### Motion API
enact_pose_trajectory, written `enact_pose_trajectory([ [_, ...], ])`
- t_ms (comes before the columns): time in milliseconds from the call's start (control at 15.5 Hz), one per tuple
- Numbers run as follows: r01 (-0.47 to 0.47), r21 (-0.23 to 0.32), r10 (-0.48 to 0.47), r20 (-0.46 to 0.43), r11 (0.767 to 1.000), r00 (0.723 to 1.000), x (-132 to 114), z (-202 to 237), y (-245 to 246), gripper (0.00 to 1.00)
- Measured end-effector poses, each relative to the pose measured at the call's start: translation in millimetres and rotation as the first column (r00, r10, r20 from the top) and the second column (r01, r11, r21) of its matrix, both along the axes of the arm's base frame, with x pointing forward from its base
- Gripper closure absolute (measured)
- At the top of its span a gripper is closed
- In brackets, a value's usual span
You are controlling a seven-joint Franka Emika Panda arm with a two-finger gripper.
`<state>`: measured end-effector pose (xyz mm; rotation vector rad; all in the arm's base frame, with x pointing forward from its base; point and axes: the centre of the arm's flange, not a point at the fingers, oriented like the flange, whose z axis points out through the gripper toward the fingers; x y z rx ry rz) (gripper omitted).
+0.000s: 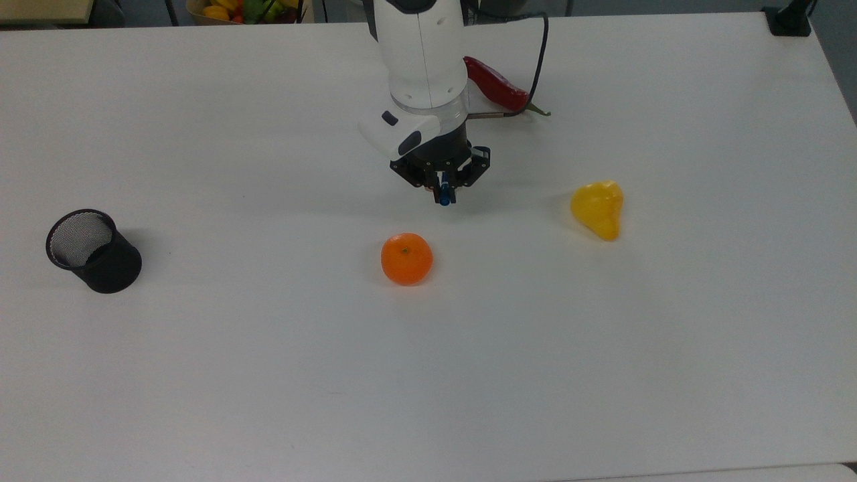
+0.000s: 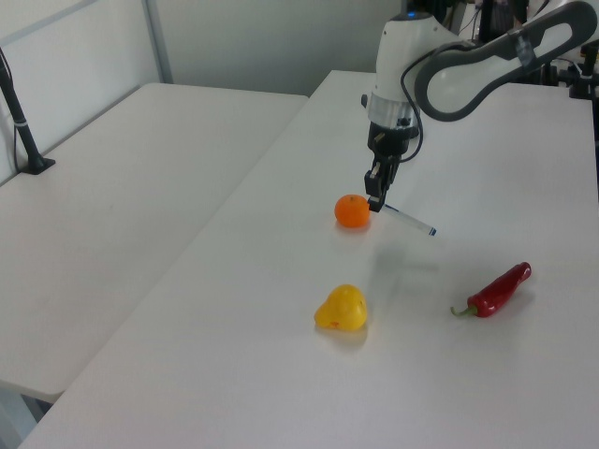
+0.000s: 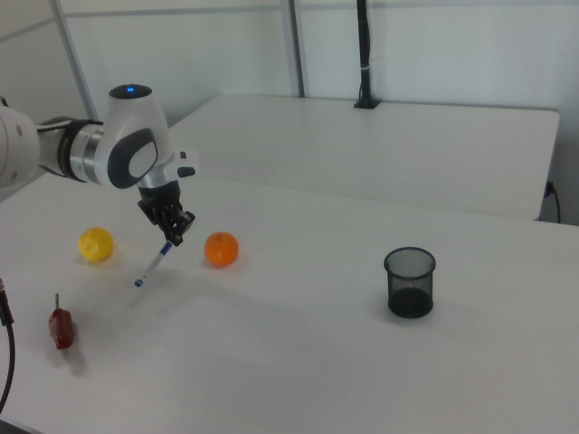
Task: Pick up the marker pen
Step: 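Carry the marker across the table beside the orange, then lower the marker onto the table and open the gripper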
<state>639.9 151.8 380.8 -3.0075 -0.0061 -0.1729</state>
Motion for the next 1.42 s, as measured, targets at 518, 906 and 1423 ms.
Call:
enact_pose_trajectory([
  [518, -0.025, 0.001, 0.025, 0.019, 1.000, 1.000, -13, -45, 20, 0.82],
  [906, -0.023, 0.003, 0.023, 0.033, 1.000, 0.999, -12, -54, 21, 0.82],
  [1423, -0.021, 0.006, 0.021, 0.044, 1.000, 0.999, -10, -60, 21, 0.43],
])
